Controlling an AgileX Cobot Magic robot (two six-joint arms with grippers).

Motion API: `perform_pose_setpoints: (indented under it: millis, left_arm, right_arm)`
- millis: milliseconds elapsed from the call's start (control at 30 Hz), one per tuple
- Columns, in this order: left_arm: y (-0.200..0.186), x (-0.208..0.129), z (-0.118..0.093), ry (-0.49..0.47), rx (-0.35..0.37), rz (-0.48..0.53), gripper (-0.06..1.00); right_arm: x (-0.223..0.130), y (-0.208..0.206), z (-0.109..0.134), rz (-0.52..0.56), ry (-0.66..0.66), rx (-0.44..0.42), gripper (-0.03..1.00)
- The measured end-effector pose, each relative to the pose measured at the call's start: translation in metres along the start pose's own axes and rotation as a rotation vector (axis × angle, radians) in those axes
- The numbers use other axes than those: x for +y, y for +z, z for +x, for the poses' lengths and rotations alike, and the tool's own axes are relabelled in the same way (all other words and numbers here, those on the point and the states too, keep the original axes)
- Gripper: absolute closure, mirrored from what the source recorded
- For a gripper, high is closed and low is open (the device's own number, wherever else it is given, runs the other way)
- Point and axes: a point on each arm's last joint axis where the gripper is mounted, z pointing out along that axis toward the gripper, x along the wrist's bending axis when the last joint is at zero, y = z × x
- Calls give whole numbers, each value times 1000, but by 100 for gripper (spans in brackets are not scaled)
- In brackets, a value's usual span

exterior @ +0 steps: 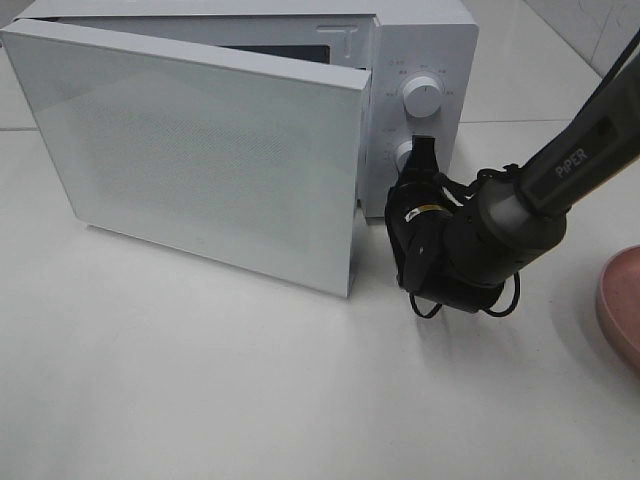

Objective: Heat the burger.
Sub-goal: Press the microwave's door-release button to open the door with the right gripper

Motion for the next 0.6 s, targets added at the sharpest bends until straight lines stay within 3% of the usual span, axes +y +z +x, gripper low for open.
perform_pose_setpoints:
  millis: [600]
  left_arm:
    - [0,0,0,0,0,0,-3]
  right_arm:
    - [0,-1,2,6,-9,-17,97]
